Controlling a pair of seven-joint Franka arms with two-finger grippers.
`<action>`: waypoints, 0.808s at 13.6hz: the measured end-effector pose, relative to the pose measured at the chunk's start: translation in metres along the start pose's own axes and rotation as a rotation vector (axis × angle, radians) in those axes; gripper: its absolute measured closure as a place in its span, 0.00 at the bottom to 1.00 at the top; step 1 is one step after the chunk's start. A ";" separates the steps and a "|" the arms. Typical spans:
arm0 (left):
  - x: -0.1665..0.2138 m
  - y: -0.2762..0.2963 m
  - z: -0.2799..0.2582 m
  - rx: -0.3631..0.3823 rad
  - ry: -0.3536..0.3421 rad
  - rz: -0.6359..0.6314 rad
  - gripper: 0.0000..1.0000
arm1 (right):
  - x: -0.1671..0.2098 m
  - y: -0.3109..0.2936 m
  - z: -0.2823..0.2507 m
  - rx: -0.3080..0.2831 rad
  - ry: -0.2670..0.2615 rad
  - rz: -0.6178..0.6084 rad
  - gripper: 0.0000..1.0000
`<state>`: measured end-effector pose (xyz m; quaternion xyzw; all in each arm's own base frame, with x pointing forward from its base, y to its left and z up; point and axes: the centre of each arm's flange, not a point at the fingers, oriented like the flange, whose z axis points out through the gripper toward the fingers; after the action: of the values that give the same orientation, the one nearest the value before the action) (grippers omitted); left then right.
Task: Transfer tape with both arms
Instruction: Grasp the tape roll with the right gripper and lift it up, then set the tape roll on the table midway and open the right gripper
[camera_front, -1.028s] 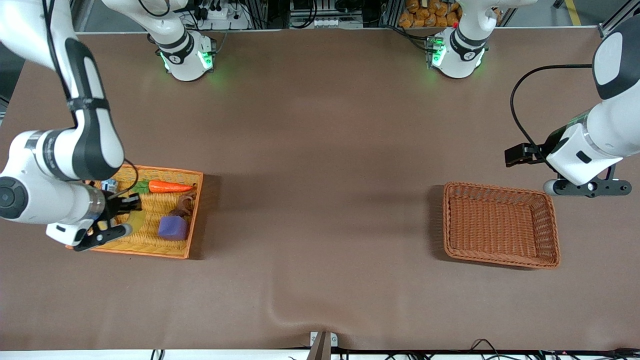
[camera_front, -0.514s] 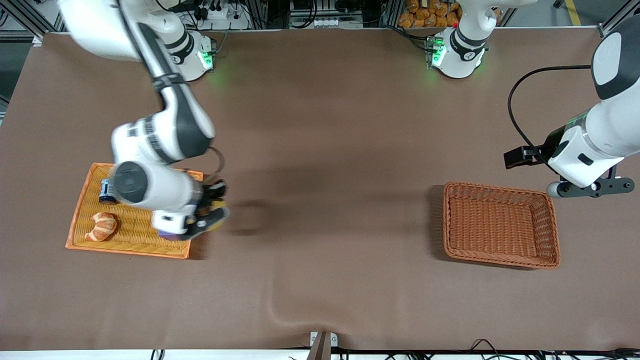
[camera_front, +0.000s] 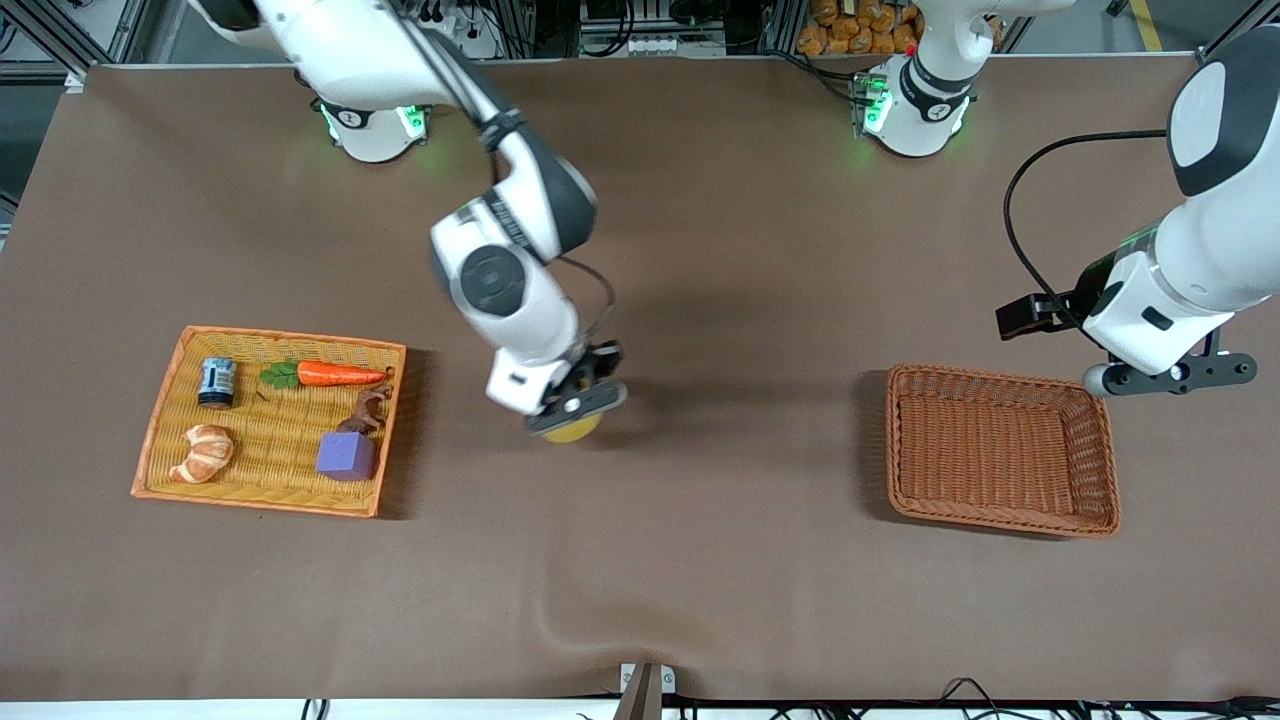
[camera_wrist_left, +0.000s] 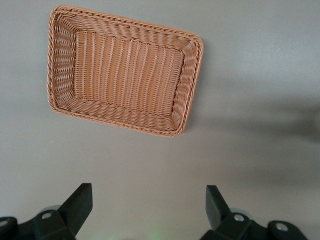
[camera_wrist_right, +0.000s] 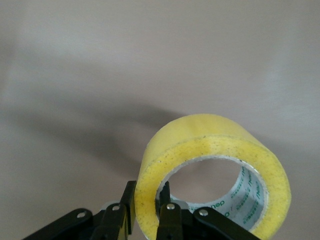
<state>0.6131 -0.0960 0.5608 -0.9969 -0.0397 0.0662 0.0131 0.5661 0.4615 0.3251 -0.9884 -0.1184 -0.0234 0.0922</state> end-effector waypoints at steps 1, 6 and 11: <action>-0.001 0.005 0.000 0.000 0.000 0.008 0.00 | -0.009 -0.023 0.011 0.012 0.019 0.049 0.78; -0.009 0.033 0.001 0.004 0.000 -0.016 0.00 | -0.021 -0.061 0.017 0.082 0.016 0.350 0.53; 0.001 0.022 0.002 -0.007 0.029 -0.037 0.00 | 0.034 0.048 -0.041 0.049 0.014 0.285 0.01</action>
<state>0.6157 -0.1179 0.5580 -0.9969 -0.0581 0.0516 0.0114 0.6096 0.4154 0.3589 -0.9924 0.0234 -0.0139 0.1196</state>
